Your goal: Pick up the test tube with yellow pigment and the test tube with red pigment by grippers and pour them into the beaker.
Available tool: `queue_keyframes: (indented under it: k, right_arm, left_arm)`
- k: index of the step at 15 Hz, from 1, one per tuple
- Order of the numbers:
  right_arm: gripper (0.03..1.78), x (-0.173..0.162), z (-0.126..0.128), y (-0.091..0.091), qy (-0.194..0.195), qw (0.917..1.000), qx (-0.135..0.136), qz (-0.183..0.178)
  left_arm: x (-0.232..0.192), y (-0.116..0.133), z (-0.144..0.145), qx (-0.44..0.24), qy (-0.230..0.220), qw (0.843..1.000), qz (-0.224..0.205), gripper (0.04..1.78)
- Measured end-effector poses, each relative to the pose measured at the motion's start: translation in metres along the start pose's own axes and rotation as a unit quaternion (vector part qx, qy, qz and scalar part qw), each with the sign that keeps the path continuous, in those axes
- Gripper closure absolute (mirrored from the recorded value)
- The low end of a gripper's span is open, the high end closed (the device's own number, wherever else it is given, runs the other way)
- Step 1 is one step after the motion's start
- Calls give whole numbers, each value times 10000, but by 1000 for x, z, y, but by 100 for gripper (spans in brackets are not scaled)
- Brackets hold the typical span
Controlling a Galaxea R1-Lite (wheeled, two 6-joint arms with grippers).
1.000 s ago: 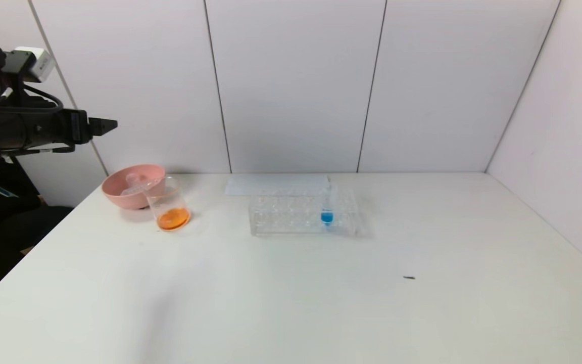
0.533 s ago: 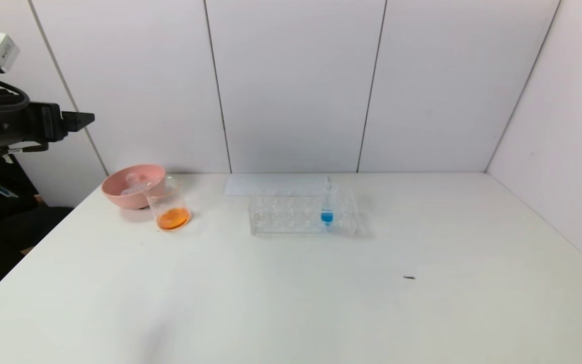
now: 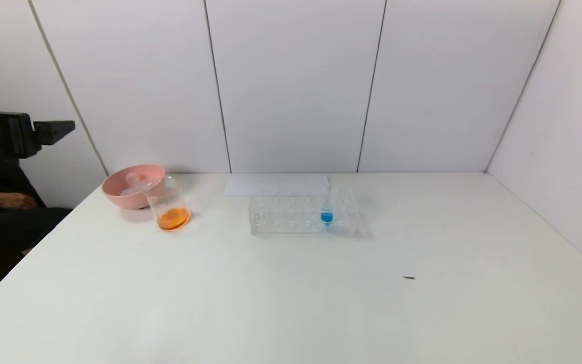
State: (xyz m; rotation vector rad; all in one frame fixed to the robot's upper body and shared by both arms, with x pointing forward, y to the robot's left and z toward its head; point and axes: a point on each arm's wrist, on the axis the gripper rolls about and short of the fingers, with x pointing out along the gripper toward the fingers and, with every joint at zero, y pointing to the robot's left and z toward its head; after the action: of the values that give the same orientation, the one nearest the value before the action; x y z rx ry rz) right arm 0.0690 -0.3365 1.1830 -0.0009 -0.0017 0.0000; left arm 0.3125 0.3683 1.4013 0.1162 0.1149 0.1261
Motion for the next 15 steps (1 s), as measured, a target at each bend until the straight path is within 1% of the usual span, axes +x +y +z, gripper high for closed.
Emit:
queue_keyframes:
  k: [4, 8, 11, 15]
  right_arm:
    - [11, 0, 0, 0, 0, 10000, 0, 0]
    - [11, 0, 0, 0, 0, 10000, 0, 0]
    - [11, 0, 0, 0, 0, 10000, 0, 0]
    - [11, 0, 0, 0, 0, 10000, 0, 0]
  left_arm:
    - [-50, -4, -11, 16, -212, 9997, -139, 6]
    - [-106, -12, -35, 46, -484, 9977, -464, 6]
    - [-140, -19, -52, 67, -774, 9942, -745, 6]
    - [-175, -20, -65, 54, -1230, 9881, -924, 6]
